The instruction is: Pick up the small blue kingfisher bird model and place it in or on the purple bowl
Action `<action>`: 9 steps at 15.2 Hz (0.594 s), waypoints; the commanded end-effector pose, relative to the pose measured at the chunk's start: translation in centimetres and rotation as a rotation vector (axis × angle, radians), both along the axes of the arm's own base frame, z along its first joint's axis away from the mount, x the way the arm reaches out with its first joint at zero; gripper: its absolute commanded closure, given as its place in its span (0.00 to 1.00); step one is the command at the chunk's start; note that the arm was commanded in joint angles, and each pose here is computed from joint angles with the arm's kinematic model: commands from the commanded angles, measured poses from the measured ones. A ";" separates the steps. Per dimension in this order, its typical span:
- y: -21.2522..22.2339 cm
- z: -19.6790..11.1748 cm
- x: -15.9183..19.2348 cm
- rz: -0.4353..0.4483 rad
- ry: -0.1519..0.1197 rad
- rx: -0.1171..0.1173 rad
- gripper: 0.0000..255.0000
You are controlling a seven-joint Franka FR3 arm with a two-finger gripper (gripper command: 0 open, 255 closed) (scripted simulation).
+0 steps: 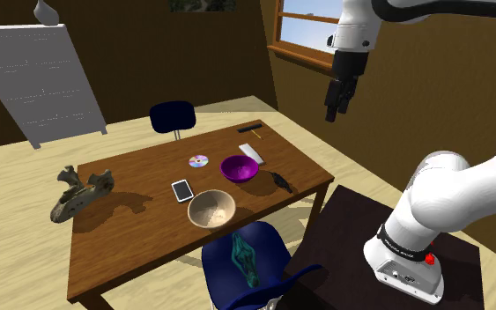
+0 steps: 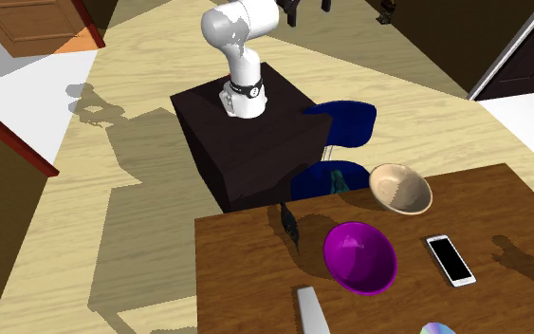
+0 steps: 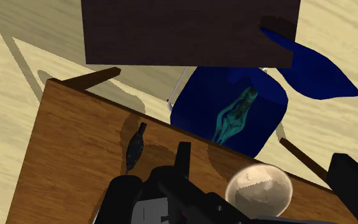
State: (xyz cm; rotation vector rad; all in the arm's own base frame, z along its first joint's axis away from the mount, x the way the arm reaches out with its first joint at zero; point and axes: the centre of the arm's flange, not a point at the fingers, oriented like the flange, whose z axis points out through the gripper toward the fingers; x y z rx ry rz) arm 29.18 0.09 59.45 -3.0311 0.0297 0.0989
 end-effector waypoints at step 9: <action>-2.4 -9.3 3.8 -0.032 -0.022 -0.022 0.00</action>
